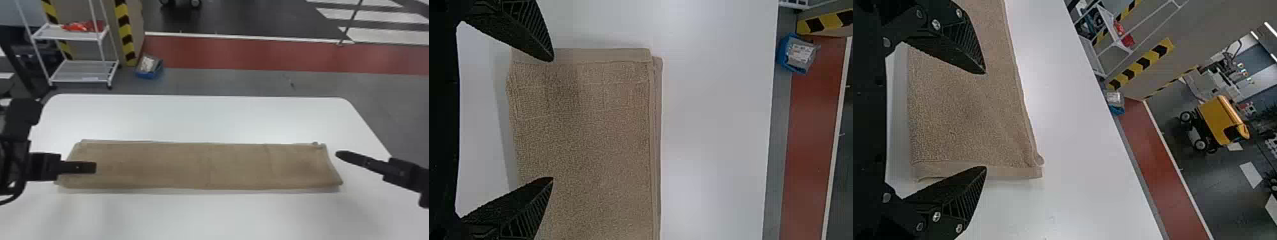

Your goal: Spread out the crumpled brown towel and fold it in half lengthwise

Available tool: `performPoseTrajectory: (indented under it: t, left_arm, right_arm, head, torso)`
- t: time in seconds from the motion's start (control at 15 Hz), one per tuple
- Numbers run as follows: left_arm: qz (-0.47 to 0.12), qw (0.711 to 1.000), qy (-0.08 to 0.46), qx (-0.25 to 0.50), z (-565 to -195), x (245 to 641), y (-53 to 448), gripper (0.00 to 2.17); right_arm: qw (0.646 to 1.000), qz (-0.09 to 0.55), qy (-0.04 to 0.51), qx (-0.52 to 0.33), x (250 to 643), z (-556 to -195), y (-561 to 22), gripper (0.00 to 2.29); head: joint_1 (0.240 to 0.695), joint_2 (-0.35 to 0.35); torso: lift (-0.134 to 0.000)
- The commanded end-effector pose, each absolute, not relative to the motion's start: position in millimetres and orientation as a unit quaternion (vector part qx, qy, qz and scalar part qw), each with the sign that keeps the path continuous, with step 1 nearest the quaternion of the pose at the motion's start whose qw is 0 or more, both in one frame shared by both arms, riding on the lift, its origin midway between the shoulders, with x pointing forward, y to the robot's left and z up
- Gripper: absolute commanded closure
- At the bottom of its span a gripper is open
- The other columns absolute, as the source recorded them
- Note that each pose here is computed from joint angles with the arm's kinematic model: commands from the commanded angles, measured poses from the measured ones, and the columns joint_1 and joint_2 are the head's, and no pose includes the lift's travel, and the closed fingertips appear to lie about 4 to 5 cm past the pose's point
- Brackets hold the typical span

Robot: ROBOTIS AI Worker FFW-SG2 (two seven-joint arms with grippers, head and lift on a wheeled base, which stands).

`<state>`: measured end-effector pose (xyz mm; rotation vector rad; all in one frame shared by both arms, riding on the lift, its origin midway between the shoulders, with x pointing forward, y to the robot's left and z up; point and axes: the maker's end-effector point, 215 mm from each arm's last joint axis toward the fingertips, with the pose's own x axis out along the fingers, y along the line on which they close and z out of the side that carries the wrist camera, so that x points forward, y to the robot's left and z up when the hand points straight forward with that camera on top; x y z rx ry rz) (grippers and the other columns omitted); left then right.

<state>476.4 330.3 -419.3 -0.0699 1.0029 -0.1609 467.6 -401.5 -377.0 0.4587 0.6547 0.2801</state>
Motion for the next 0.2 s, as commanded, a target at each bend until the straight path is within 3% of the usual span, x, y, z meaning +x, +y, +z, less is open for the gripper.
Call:
performPoseTrajectory:
  t: [0.0,0.13]
  left_arm:
    - [-0.073,0.871,0.485,-0.03,-423.4,471.7,334.0,0.03]
    - [-0.072,0.87,0.487,-0.028,-426.2,468.4,333.9,0.03]
  right_arm:
    - [0.91,0.139,0.319,0.225,466.4,-378.8,-398.0,0.23]
    - [0.909,0.141,0.32,0.225,466.1,-379.7,-396.2,0.23]
  head:
    - [0.695,-0.084]
    - [0.695,-0.08]
  torso:
    - [-0.123]
    - [-0.123]
